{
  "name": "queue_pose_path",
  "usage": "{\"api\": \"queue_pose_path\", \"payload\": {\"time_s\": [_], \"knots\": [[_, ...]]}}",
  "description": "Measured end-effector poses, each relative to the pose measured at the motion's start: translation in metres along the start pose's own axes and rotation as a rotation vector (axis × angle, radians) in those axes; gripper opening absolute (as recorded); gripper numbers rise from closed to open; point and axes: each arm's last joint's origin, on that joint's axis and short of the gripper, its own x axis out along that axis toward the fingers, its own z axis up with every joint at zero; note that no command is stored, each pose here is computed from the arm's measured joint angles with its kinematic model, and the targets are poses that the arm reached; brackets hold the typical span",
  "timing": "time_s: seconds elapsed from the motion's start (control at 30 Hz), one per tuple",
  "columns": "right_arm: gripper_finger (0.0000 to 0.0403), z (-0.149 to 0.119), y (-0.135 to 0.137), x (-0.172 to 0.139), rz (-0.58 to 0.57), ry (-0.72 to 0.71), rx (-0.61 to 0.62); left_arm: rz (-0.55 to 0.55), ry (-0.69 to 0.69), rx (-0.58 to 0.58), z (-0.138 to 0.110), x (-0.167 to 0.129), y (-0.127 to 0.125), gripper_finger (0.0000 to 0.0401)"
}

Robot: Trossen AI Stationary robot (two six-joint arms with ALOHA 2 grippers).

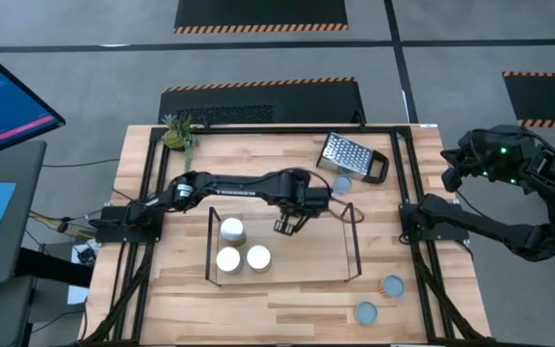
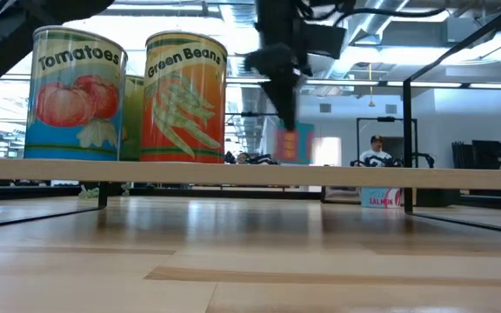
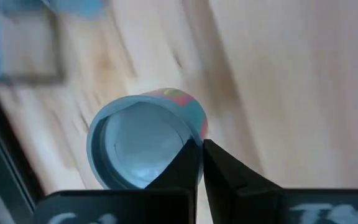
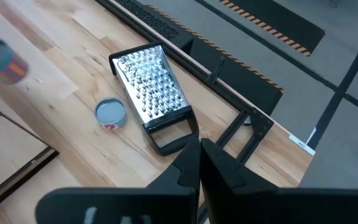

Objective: Pick and place cans onto a shelf
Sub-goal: Put the canned spicy black beans on the shelf

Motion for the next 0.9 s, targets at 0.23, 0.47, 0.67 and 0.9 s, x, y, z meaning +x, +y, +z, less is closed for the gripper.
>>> {"api": "queue_pose_path", "payload": {"time_s": [0.23,0.47,0.67,0.9], "knots": [[0.0033,0.000,0.000,0.000,-0.002,-0.001,-0.001,-0.072,0.017,-0.042,0.004,-0.012,-0.035,0.0000],[0.0033,0.000,0.000,0.000,-0.003,0.000,-0.003,-0.156,-0.032,-0.045,0.011,-0.018,-0.057,0.0000],[0.0033,0.000,0.000,0.000,-0.002,0.000,0.000,-0.211,-0.044,-0.098,0.012,-0.019,-0.059,0.0005],[0.0033,0.000,0.000,0.000,-0.001,0.000,0.000,-0.225,-0.066,-0.104,0.014,-0.019,-0.059,0.0029]]}}
